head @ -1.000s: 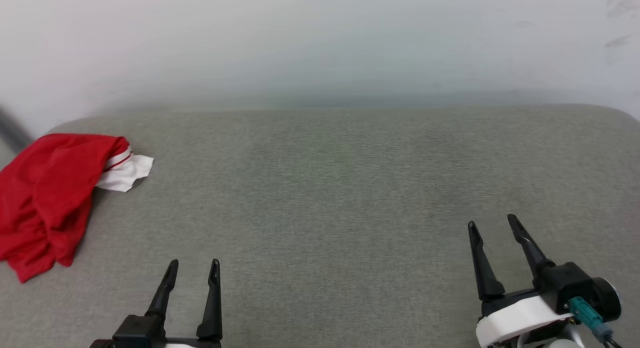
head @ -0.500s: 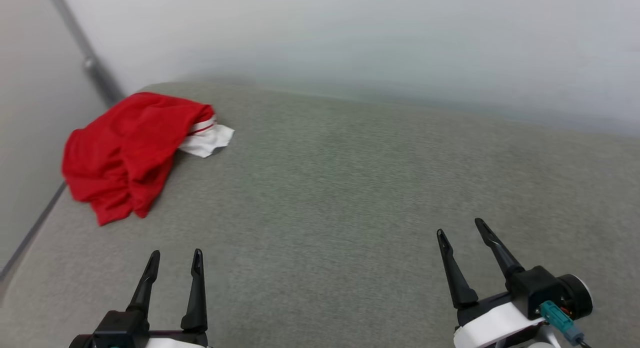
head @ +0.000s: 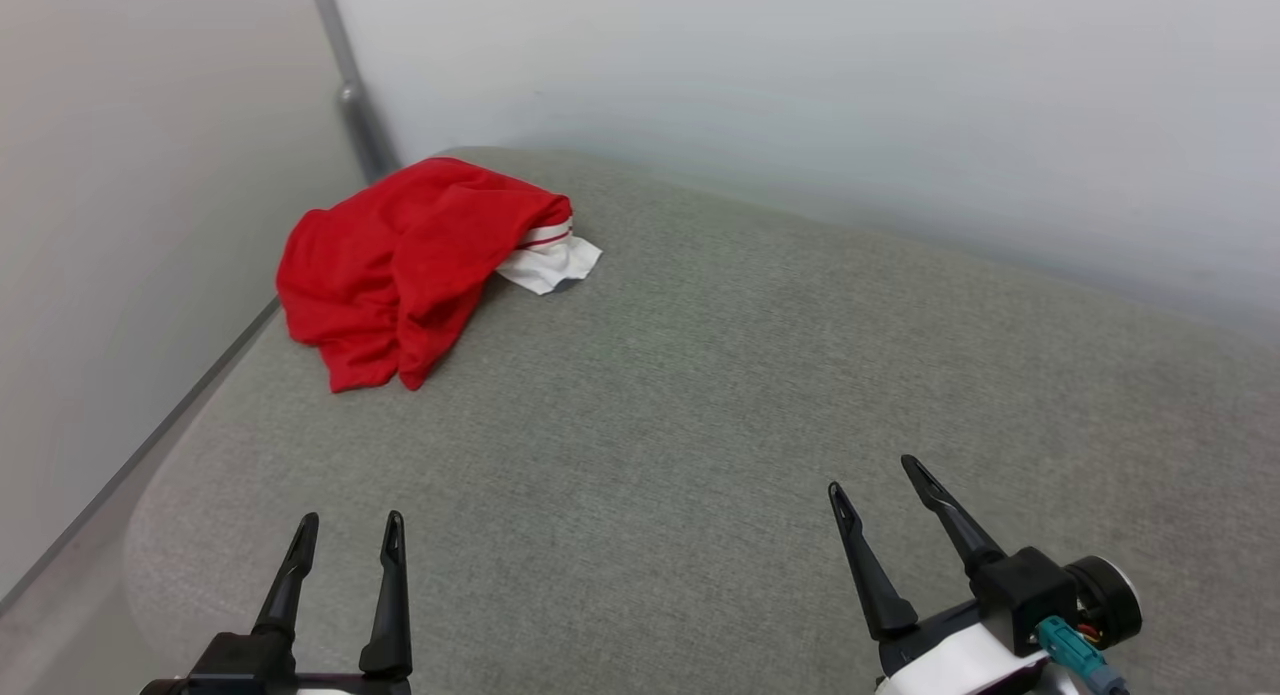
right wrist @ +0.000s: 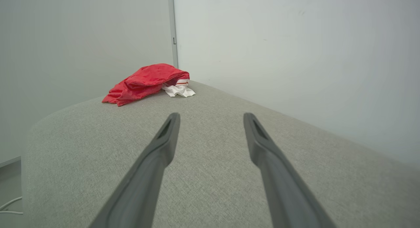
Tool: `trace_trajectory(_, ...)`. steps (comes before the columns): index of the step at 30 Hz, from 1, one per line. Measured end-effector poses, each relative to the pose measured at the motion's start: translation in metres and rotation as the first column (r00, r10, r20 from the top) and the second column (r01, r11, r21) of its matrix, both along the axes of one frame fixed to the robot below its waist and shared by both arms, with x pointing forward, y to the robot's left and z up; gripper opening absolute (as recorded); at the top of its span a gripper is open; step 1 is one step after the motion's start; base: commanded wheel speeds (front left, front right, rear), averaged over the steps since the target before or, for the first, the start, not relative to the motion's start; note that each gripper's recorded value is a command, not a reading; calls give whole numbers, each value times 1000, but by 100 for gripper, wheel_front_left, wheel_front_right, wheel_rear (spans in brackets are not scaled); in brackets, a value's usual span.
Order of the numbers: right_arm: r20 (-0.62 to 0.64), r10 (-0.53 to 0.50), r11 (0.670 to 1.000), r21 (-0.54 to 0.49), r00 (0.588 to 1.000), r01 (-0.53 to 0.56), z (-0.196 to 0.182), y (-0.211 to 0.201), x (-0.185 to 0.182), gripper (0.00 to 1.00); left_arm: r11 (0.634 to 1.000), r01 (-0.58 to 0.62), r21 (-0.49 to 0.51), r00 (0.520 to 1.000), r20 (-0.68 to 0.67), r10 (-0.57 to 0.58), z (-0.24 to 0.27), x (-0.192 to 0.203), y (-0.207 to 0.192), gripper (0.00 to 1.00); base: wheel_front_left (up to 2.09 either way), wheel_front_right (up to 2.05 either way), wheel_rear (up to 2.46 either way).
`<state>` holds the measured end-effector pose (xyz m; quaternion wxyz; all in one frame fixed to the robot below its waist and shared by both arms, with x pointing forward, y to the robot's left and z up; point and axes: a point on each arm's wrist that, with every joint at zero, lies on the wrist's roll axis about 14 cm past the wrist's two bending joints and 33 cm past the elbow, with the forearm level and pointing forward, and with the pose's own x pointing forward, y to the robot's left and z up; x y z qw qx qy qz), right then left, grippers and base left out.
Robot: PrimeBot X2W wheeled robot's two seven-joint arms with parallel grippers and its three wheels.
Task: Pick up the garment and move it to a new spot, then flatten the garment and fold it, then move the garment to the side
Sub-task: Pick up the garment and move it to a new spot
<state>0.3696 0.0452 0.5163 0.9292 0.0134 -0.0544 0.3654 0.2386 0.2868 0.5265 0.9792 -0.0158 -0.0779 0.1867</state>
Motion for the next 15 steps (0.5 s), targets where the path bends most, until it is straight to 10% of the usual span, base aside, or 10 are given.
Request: trace_trajectory(15, -1, 37, 999, 0, 999, -37, 0, 12, -3, 100, 1000, -29, -1, 1000, -2, 29, -1, -16, 4, 100, 0, 0, 0)
